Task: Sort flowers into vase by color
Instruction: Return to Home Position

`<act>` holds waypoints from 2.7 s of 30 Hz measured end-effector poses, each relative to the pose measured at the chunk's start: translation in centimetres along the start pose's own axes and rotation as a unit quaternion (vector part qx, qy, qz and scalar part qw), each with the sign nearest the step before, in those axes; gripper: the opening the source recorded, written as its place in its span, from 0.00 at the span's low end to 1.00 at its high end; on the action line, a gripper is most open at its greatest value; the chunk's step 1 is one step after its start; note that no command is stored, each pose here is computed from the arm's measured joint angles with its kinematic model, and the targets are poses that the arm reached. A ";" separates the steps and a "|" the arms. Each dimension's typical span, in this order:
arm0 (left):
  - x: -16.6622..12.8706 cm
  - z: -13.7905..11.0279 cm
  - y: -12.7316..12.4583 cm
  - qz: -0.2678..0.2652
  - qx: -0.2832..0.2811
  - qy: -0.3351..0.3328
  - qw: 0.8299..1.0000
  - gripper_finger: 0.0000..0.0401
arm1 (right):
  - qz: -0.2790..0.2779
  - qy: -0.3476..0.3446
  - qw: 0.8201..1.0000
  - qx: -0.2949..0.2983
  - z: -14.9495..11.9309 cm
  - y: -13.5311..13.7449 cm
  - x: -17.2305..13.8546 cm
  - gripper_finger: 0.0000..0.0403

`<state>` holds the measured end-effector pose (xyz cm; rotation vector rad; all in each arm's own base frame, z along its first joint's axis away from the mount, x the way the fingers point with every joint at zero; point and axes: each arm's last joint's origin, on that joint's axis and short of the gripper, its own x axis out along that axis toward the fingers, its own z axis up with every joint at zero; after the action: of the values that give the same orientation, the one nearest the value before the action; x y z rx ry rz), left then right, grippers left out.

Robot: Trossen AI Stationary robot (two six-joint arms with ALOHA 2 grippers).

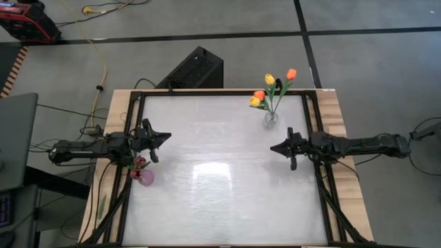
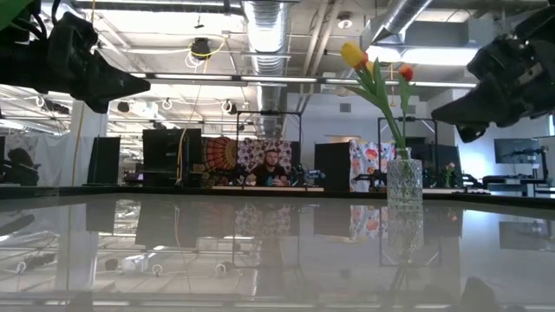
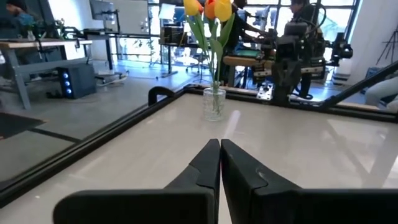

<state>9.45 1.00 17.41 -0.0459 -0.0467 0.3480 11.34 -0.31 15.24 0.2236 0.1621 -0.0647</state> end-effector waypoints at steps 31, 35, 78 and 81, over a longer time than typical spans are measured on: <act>0.0 0.0 0.0 0.002 -0.005 0.000 1.000 0.00 | -0.046 0.024 0.997 -0.049 -0.5 -0.7 0.0 0.09; 0.0 0.0 0.0 0.002 -0.005 0.000 1.000 0.00 | -0.046 0.024 0.997 -0.049 -0.5 -0.7 0.0 0.09; 0.0 0.0 0.0 0.002 -0.005 0.000 1.000 0.00 | -0.047 0.025 0.997 -0.049 -0.6 -0.7 0.0 0.09; 0.0 0.0 0.0 0.002 -0.004 0.000 1.000 0.00 | -0.047 0.025 0.997 -0.049 -0.6 -0.7 0.0 0.09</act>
<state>9.45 1.01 17.40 -0.0550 -0.0473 0.3511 11.18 -0.83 14.55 0.1198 0.2244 -0.1436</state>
